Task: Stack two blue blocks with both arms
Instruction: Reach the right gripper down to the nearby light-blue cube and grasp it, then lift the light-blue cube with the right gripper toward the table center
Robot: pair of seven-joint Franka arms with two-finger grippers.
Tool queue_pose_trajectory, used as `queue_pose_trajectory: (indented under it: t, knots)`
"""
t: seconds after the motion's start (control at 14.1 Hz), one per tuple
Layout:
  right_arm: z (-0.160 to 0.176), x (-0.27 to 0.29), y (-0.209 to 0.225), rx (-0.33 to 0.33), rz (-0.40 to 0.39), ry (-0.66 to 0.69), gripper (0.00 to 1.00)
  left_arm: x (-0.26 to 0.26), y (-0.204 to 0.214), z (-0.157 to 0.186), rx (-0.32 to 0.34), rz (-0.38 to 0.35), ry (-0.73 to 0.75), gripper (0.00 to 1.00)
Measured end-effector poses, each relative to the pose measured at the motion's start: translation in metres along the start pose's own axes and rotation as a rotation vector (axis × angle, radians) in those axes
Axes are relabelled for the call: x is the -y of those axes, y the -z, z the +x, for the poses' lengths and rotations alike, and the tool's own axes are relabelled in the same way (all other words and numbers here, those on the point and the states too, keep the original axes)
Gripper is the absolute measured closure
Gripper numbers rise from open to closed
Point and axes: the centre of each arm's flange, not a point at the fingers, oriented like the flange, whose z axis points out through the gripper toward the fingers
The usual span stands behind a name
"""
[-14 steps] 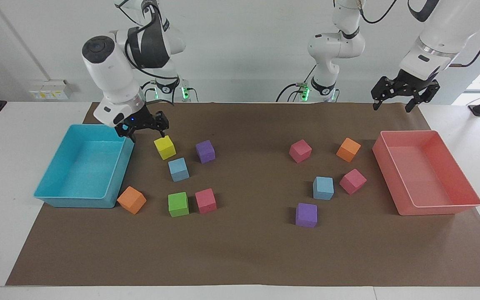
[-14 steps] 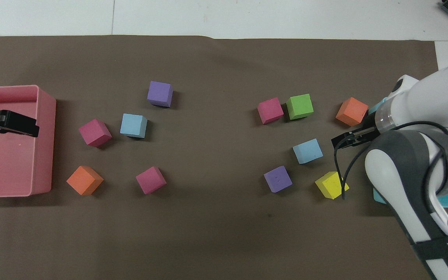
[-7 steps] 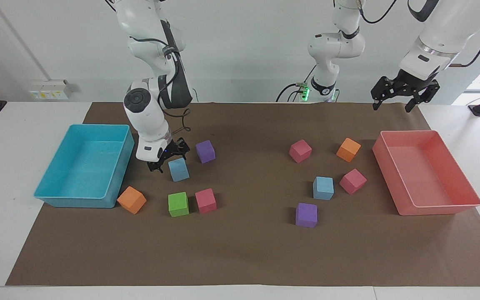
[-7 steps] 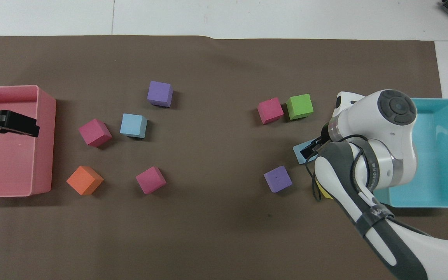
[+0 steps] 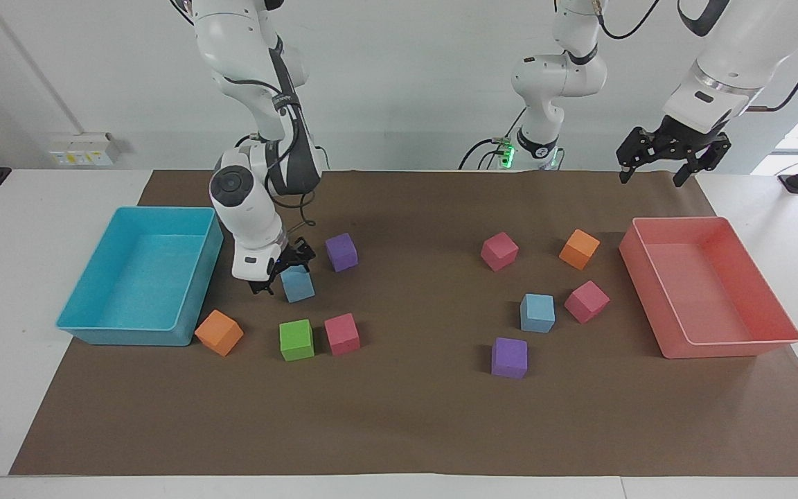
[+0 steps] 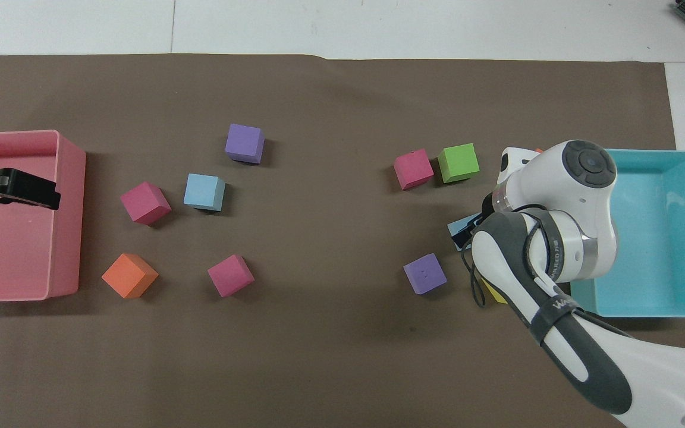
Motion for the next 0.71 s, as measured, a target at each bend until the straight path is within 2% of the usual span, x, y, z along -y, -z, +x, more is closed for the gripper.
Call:
queue_pose_trajectory:
  t: [0.35,0.71]
  knots:
    - [-0.001,-0.004,0.001,-0.004,0.001,0.07,0.0,-0.001,0.0,0.0,0.0,0.0,-0.001,0.0]
    - [0.002,-0.015,0.018,-0.003,0.011,0.076,0.0,-0.001,0.0,0.0,0.0,0.0,-0.001,0.0]
